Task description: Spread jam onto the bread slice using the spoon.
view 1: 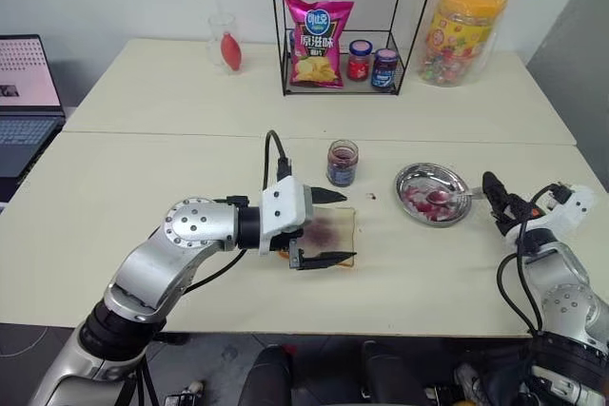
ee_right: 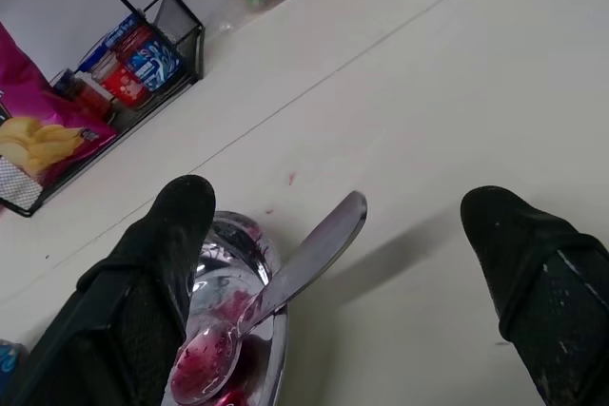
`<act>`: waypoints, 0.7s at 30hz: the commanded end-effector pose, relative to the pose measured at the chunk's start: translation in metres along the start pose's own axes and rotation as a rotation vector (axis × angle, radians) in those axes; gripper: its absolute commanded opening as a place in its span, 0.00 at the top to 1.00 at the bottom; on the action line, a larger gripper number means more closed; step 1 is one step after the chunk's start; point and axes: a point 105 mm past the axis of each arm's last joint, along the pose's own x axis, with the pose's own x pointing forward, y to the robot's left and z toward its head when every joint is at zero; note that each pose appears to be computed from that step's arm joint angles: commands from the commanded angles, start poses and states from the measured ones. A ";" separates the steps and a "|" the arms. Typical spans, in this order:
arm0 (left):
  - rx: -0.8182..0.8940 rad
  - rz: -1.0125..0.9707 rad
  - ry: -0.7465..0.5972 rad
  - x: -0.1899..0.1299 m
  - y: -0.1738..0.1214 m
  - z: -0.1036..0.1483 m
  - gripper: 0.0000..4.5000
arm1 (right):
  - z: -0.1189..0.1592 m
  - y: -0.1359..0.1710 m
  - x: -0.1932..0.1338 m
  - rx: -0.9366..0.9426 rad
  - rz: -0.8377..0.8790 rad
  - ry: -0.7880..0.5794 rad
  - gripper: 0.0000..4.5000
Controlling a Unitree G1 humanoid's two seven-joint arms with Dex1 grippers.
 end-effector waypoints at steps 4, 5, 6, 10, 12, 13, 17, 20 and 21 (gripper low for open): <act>0.042 0.007 -0.010 -0.001 -0.003 0.002 0.01 | 0.009 0.005 0.012 0.057 0.061 -0.033 0.00; 0.042 0.007 -0.010 -0.001 -0.003 0.002 0.01 | 0.009 0.005 0.013 0.068 0.066 -0.031 0.00; 0.042 0.007 -0.010 -0.001 -0.004 0.001 0.01 | 0.008 0.005 0.013 0.075 0.071 -0.031 0.00; 0.019 0.022 -0.018 0.000 -0.003 0.002 0.01 | 0.005 0.003 0.019 0.096 0.079 -0.029 0.00; 0.013 0.024 -0.014 -0.001 -0.003 0.002 0.00 | 0.007 0.001 0.021 0.096 0.081 -0.039 0.08; 0.019 0.022 -0.006 -0.001 -0.003 0.000 0.00 | 0.008 0.000 0.022 0.101 0.079 -0.044 0.11; 0.023 0.022 -0.002 -0.001 -0.001 0.001 0.00 | 0.007 -0.002 0.023 0.110 0.080 -0.049 0.34; 0.025 0.021 -0.002 0.000 0.000 0.001 0.00 | 0.006 -0.002 0.024 0.112 0.079 -0.053 0.47; 0.025 0.021 -0.002 -0.001 0.000 0.001 0.00 | 0.006 -0.001 0.024 0.113 0.080 -0.055 0.51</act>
